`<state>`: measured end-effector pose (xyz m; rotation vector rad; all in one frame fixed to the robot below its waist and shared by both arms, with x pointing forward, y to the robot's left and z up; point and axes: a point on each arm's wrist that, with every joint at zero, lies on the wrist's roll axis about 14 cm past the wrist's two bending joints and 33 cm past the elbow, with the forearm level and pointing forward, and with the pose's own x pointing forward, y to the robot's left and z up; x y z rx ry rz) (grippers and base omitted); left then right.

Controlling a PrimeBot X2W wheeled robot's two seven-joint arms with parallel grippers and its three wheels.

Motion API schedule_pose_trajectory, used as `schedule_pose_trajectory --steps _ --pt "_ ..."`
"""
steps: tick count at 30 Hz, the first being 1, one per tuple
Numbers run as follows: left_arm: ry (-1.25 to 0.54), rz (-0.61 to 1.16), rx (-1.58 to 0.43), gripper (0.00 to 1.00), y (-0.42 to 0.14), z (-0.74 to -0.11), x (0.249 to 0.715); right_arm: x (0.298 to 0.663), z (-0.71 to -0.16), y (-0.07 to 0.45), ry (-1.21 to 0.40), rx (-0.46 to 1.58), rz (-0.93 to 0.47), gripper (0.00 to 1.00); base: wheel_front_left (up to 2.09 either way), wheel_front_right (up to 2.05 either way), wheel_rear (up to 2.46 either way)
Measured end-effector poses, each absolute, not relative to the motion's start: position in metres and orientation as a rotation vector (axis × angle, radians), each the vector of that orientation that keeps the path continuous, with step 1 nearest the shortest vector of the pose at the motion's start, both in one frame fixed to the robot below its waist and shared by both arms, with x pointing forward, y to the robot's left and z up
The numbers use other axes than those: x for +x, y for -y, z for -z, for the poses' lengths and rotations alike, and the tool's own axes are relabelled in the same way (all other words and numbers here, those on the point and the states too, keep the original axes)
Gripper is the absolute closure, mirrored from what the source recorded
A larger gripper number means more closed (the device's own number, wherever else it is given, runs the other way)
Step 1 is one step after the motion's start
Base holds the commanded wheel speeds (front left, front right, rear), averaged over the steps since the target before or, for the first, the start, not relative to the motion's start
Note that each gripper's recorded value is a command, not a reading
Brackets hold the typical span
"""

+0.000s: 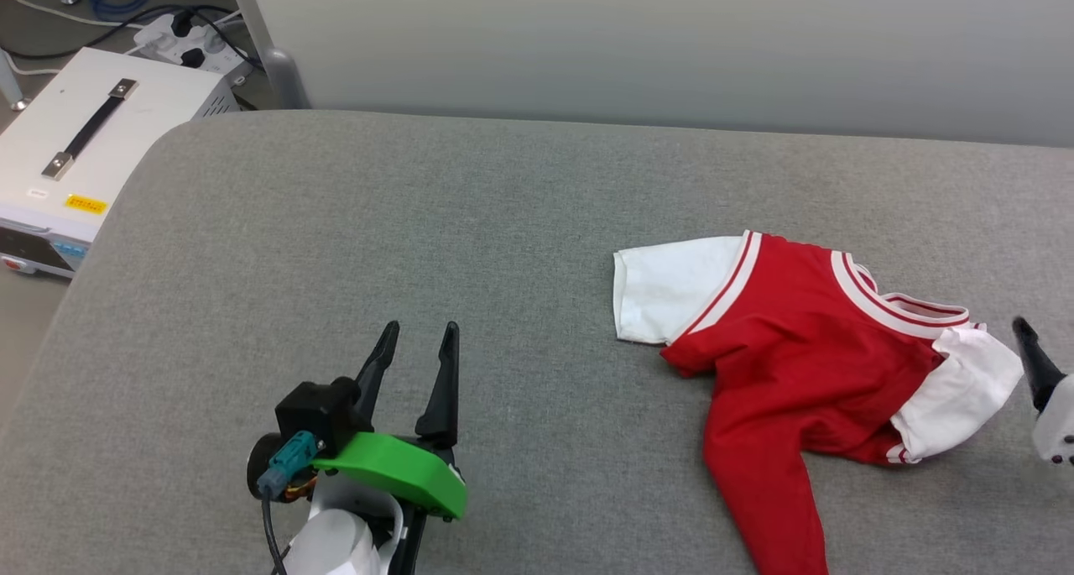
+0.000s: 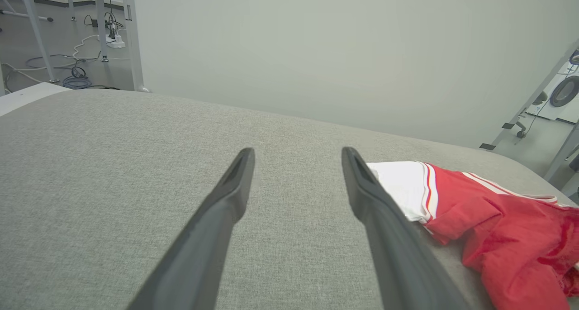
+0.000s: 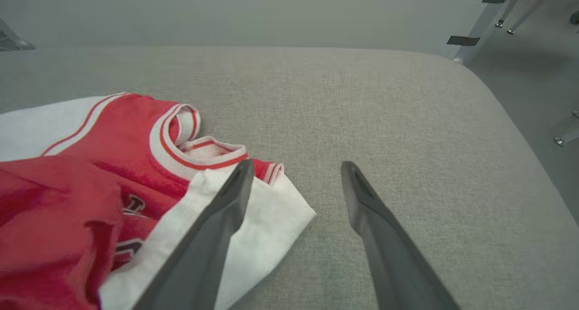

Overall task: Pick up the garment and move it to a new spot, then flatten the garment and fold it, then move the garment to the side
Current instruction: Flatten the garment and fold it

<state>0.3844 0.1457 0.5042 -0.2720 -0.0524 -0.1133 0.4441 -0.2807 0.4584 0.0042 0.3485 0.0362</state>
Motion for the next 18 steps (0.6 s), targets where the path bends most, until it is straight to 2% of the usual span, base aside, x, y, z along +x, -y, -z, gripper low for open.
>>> schedule_pose_trajectory --steps 3,4,6,10,18 --pt "0.076 0.135 -0.282 0.00 -0.140 -0.513 0.384 0.450 -0.493 0.262 -0.205 0.007 -0.085 0.00 0.00 0.00 0.00" --pt "0.089 0.169 -0.295 0.00 -0.130 -0.519 0.385 0.443 -0.516 0.250 -0.097 0.012 -0.111 0.00 0.00 0.00 0.00" --pt "0.094 0.193 -0.305 0.00 -0.123 -0.521 0.384 0.433 -0.527 0.245 -0.038 0.011 -0.117 0.00 0.00 0.00 0.00" --pt "0.092 0.236 -0.324 0.00 -0.109 -0.523 0.384 0.411 -0.540 0.234 0.053 0.024 -0.111 0.00 0.00 0.00 0.00" --pt "0.042 0.311 -0.342 0.00 -0.082 -0.512 0.384 0.376 -0.542 0.223 0.105 0.075 -0.048 0.00 0.00 0.00 0.00"
